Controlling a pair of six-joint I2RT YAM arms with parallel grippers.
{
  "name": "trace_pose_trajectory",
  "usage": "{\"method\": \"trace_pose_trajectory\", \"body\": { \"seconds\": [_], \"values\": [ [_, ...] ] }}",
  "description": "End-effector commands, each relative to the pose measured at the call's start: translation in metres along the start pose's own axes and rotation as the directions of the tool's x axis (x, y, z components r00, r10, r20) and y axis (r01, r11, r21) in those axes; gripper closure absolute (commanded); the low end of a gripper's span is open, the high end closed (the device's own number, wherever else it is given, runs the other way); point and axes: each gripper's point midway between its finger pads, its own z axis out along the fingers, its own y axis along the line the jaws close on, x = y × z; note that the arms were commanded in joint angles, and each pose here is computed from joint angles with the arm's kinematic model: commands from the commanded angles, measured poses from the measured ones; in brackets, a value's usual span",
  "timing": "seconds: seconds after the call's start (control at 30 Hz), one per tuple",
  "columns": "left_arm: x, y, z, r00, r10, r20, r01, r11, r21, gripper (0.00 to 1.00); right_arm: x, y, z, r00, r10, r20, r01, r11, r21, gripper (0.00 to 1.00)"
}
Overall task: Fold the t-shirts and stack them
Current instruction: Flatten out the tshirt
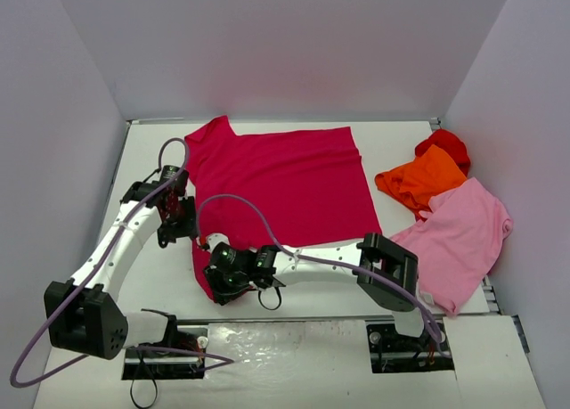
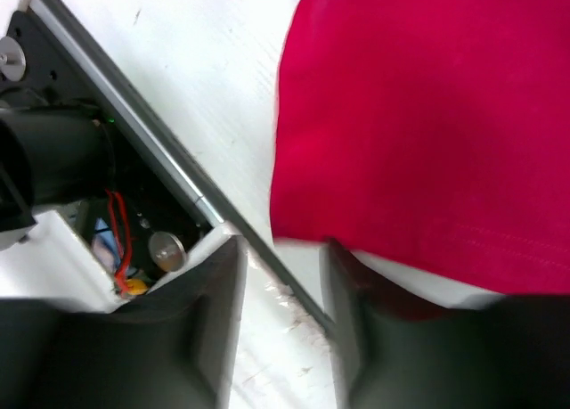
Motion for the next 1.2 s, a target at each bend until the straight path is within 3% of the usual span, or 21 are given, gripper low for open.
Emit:
{"method": "trace_pose_trajectory", "body": {
  "seconds": [0.0,0.17,0.33,0.5,0.83,1.17],
  "values": [
    [-0.009,-0.001,-0.012,0.998,0.006,0.057,-0.008,1.000,0.027,0.56,-0.041,0.031,-0.033,0.990,0.011,0.138,-0.002,0.998,-0.067,0.46],
    [-0.010,-0.001,-0.015,0.998,0.008,0.062,-0.010,1.000,0.029,0.56,-0.065,0.014,-0.053,0.971,0.011,0.239,-0.012,1.000,0.000,0.43],
    [-0.010,-0.001,-0.018,0.997,0.007,0.070,-0.009,0.999,0.033,0.56,-0.055,-0.061,-0.048,0.977,0.060,0.207,-0.096,0.981,0.168,0.50],
    [-0.010,0.002,-0.020,0.997,0.009,0.071,-0.010,1.000,0.019,0.56,-0.022,-0.099,-0.031,0.989,0.059,0.134,-0.094,0.959,0.267,1.00],
    [-0.007,0.003,-0.020,0.998,0.005,0.059,-0.006,1.000,0.017,0.56,0.008,-0.120,-0.008,0.998,0.053,0.043,-0.065,0.941,0.333,1.00],
    [-0.006,0.003,-0.022,0.998,0.007,0.064,-0.008,1.000,0.019,0.56,0.079,-0.116,-0.023,0.995,0.067,-0.078,-0.035,0.933,0.359,1.00]
  ]
}}
